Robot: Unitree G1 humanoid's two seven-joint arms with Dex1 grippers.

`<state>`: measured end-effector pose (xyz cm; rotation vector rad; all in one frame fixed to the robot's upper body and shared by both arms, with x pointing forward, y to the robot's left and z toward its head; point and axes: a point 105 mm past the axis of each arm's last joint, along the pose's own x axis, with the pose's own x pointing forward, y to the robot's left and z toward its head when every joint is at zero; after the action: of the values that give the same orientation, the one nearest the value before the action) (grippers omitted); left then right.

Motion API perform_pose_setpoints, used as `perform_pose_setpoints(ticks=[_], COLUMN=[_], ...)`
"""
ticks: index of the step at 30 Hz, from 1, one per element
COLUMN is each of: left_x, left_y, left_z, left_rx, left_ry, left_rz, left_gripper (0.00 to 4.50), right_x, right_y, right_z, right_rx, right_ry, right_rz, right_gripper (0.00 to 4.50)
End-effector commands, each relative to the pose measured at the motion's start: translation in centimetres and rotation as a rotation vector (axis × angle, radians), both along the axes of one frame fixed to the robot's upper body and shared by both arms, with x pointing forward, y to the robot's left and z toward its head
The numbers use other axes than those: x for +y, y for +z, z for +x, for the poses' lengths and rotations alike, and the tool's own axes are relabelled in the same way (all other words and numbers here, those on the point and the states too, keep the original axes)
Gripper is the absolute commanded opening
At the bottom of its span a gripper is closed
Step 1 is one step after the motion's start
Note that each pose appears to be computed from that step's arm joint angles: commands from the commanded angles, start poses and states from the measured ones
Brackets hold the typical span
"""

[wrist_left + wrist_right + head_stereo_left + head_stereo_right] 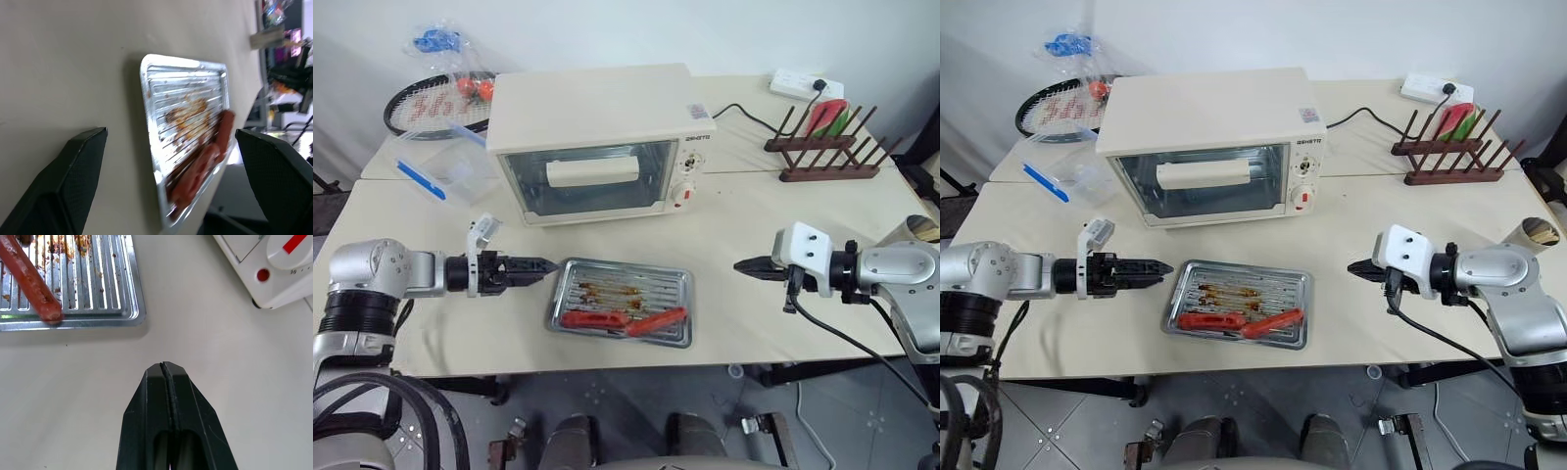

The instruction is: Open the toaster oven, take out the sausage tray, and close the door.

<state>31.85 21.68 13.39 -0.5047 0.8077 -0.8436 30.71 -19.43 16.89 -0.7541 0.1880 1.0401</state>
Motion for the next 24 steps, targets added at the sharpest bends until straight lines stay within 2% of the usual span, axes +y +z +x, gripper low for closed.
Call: perform_pose_setpoints(ticks=[1, 4, 6, 12, 15, 17, 19, 24], left_x=[1.6, 1.6, 2.3, 5.3, 7.7, 8.9, 9.8, 9.5], left_y=[1.7, 4.9, 4.1, 0.9, -1.0, -1.6, -1.3, -0.2], left_z=[0.4, 0.1, -1.3, -3.7, -4.5, -4.8, -3.8, -2.0], left_rx=[-0.28, -0.696, -0.824, -0.84, -0.809, -0.768, -0.775, -0.843], left_ry=[-0.03, -0.099, -0.194, -0.359, -0.414, -0.412, -0.307, -0.217], left_rz=[0.067, -0.043, 0.07, 0.28, 0.405, 0.431, 0.405, 0.347], left_gripper=[4.49, 4.5, 4.5, 4.5, 4.5, 4.5, 4.5, 4.5], right_x=[0.2, 0.3, -0.1, -2.1, -3.6, -4.8, -5.6, -6.3], right_y=[0.6, 0.7, 0.8, 0.4, 0.0, -1.0, -1.7, -1.9], right_z=[0.1, 0.0, 0.2, 0.7, 0.9, 0.7, 0.6, 1.1], right_rx=[-0.001, 0.012, 0.008, 0.001, -0.042, -0.001, 0.03, 0.014], right_ry=[0.049, 0.103, 0.116, 0.135, 0.136, 0.127, 0.107, 0.036], right_rz=[0.02, 0.053, 0.089, 0.088, 0.054, 0.019, 0.006, 0.035], right_gripper=[0.18, 0.86, 1.55, 3.63, 4.48, 4.48, 4.48, 4.48])
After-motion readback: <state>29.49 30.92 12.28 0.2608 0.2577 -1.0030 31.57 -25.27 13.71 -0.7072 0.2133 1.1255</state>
